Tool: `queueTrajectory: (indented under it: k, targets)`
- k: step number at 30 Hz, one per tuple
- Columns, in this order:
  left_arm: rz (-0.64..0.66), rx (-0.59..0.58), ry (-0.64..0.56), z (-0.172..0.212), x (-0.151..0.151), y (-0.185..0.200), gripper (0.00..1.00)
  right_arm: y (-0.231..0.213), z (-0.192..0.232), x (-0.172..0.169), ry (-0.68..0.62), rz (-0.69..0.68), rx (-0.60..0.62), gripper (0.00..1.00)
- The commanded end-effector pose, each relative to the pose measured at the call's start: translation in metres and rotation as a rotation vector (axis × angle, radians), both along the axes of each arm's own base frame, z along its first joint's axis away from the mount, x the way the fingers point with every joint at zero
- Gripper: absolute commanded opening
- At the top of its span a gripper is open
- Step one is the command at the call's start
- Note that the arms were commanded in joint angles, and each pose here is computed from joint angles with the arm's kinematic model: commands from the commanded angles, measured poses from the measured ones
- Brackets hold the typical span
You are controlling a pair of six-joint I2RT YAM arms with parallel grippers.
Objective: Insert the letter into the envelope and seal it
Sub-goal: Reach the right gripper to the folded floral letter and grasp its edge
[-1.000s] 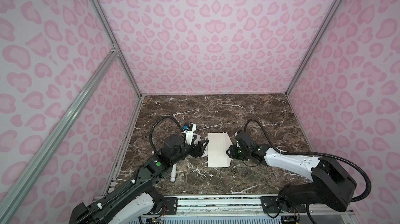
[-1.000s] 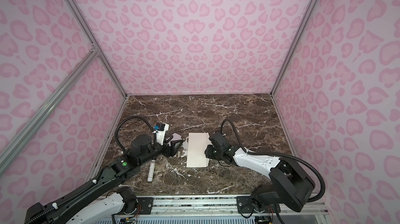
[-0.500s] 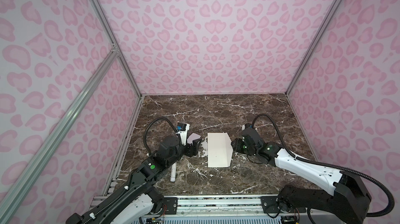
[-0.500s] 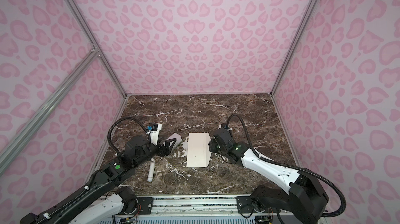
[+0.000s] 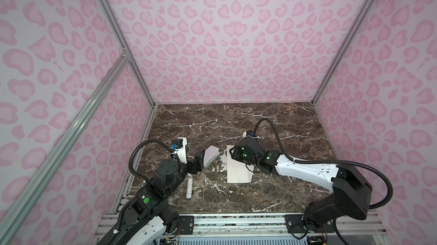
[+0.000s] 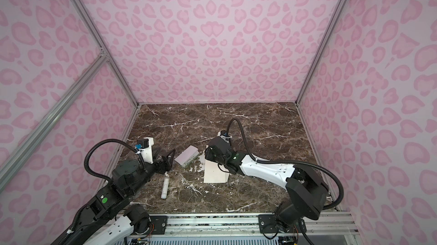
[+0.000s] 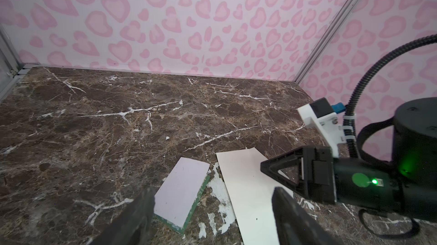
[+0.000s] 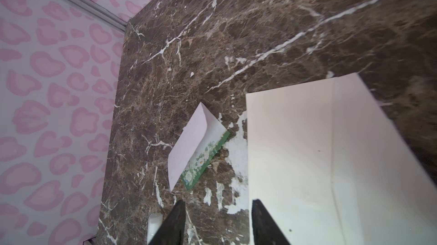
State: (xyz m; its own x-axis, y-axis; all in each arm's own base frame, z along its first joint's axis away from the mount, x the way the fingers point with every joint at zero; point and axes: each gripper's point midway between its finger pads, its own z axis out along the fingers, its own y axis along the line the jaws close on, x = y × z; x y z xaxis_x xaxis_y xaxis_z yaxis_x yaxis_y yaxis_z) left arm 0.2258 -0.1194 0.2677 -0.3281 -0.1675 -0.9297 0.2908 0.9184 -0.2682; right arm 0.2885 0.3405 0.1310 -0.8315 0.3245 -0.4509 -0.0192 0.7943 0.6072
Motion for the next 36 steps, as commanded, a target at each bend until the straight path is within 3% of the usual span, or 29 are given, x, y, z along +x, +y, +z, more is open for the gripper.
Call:
queueTrajectory:
  k: [1, 15, 25, 36]
  targets:
    - [0.036, 0.020, 0.014, -0.002, -0.003, 0.010, 0.81, 0.032, 0.000, 0.005, 0.009, 0.006, 0.082, 0.49]
    - [0.050, 0.018, 0.009, 0.000, -0.011, 0.020, 0.81, 0.092, -0.040, 0.017, 0.066, -0.010, 0.148, 0.51]
    - [0.046, 0.018, 0.012, 0.000, -0.012, 0.019, 0.81, 0.100, -0.066, 0.023, 0.085, -0.036, 0.165, 0.46]
    - [0.043, 0.014, 0.024, -0.007, -0.013, 0.019, 0.81, 0.106, -0.078, 0.028, 0.094, -0.050, 0.205, 0.34]
